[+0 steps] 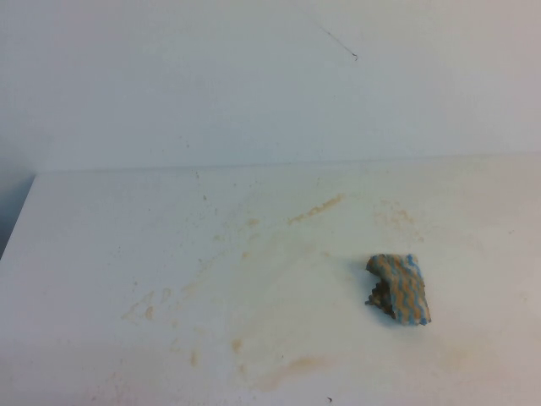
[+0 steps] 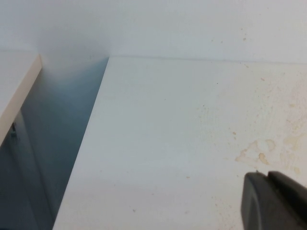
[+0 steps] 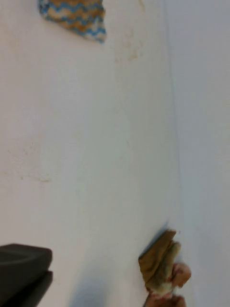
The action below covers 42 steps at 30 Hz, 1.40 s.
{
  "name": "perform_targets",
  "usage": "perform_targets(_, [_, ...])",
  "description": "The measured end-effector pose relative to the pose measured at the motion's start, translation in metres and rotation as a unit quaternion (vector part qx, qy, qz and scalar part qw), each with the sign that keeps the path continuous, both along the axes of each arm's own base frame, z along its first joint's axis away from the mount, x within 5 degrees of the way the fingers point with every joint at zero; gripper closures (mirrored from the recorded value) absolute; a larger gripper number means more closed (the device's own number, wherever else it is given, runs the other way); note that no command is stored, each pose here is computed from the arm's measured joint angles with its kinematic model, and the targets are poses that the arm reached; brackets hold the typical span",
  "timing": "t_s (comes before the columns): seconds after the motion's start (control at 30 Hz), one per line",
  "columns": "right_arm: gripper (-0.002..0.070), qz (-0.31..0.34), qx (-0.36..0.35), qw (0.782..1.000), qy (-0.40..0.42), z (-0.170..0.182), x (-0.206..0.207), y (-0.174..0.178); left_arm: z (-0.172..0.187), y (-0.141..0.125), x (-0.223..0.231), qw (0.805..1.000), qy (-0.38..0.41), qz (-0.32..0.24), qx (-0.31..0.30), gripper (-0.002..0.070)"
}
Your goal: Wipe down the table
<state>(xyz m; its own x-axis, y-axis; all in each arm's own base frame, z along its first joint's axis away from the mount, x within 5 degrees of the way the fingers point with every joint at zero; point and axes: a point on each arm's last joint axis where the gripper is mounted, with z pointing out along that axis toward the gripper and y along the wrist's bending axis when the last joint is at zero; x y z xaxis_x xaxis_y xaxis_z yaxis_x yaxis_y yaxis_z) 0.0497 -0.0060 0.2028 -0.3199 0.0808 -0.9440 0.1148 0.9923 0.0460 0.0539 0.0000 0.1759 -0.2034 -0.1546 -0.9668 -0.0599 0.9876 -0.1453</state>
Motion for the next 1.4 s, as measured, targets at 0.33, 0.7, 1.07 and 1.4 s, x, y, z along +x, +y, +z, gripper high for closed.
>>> perform_targets(0.33, [0.0678, -0.071, 0.002, 0.997, -0.010, -0.022, -0.001, -0.012, 0.000, 0.000, 0.000, 1.000, 0.000, 0.000, -0.001, 0.0675])
perform_targets(0.7, [0.0678, -0.022, -0.053, 0.998, 0.008, -0.035, 0.001, -0.008, 0.000, 0.000, 0.000, 1.000, 0.000, 0.000, -0.001, 0.0675])
perform_targets(1.07, [0.0678, 0.069, -0.080, 0.994, 0.017, -0.036, 0.001, 0.004, 0.000, 0.000, 0.000, 1.000, 0.000, 0.000, 0.000, 0.0675])
perform_targets(1.4, [0.0678, 0.071, -0.077, 0.994, 0.016, -0.036, 0.001, 0.004, 0.000, 0.000, 0.000, 1.000, 0.000, 0.000, -0.001, 0.0675])
